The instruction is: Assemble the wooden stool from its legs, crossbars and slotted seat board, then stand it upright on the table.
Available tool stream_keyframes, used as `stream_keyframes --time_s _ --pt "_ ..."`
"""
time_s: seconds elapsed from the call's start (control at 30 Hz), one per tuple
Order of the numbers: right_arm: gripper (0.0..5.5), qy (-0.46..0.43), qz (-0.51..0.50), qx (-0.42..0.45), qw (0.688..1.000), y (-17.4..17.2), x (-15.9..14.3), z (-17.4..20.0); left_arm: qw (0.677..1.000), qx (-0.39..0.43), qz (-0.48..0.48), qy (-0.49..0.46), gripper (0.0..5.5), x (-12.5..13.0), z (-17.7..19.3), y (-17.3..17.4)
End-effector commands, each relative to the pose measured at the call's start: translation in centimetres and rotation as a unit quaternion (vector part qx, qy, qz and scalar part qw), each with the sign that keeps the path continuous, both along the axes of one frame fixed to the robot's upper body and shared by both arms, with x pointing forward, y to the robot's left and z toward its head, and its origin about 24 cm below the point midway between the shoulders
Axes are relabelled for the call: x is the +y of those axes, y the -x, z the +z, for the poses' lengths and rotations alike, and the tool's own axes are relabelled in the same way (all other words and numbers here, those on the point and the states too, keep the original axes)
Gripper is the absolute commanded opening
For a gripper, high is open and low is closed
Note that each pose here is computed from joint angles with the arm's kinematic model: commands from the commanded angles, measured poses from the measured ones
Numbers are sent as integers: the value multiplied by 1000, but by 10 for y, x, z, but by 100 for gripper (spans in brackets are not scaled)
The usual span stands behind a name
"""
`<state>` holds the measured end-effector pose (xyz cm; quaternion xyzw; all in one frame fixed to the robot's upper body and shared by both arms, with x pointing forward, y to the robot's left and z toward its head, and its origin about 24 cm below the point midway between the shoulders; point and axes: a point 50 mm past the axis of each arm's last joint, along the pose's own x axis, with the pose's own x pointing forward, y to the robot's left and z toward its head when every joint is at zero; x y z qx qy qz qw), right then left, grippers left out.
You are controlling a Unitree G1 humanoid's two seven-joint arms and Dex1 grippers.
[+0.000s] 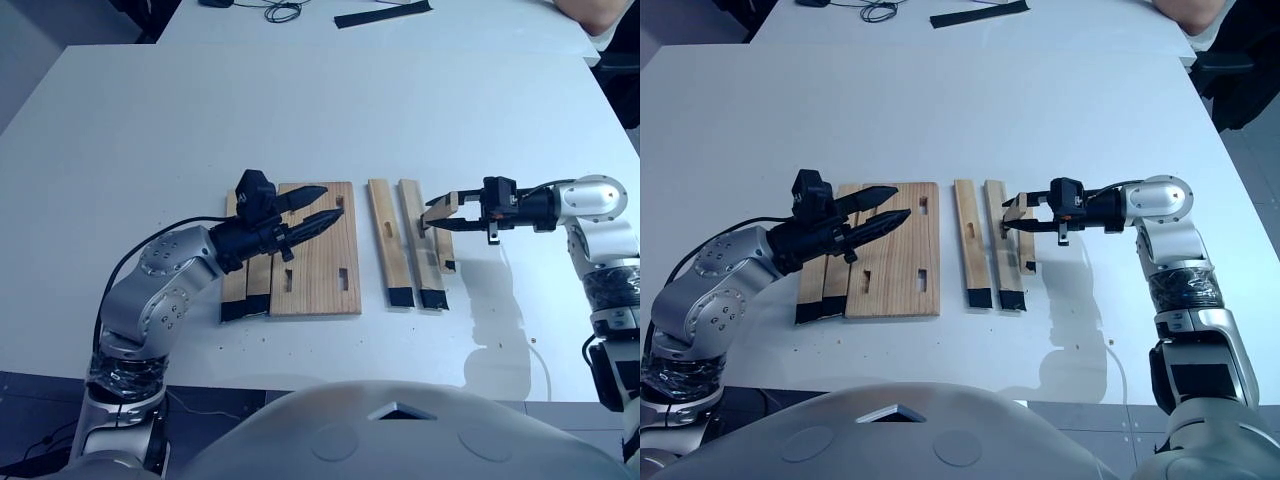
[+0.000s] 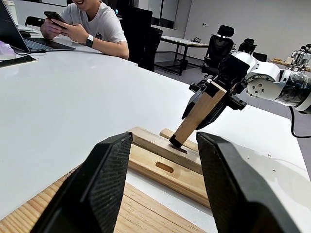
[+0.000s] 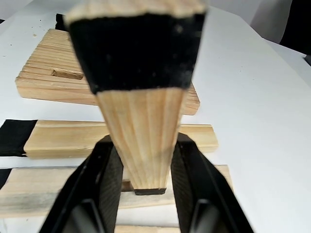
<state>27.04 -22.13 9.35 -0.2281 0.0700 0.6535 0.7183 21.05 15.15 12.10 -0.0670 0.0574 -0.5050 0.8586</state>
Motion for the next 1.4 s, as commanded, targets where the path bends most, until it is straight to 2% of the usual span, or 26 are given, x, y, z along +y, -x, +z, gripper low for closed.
stream_keyframes --time_s 0.03,0.83,1.23,1.4 --pt "131 31 7 42 999 7 -6 -10 1000 -5 3 -4 243 1 4 -2" --pt "131 22 16 68 997 23 -1 -20 1000 2 -8 -5 243 1 2 2" --pt "130 9 -5 43 999 -3 4 -21 1000 3 -14 -9 243 0 3 2" --pt "130 28 2 67 997 -1 1 -30 1000 3 -17 -12 243 0 3 1"
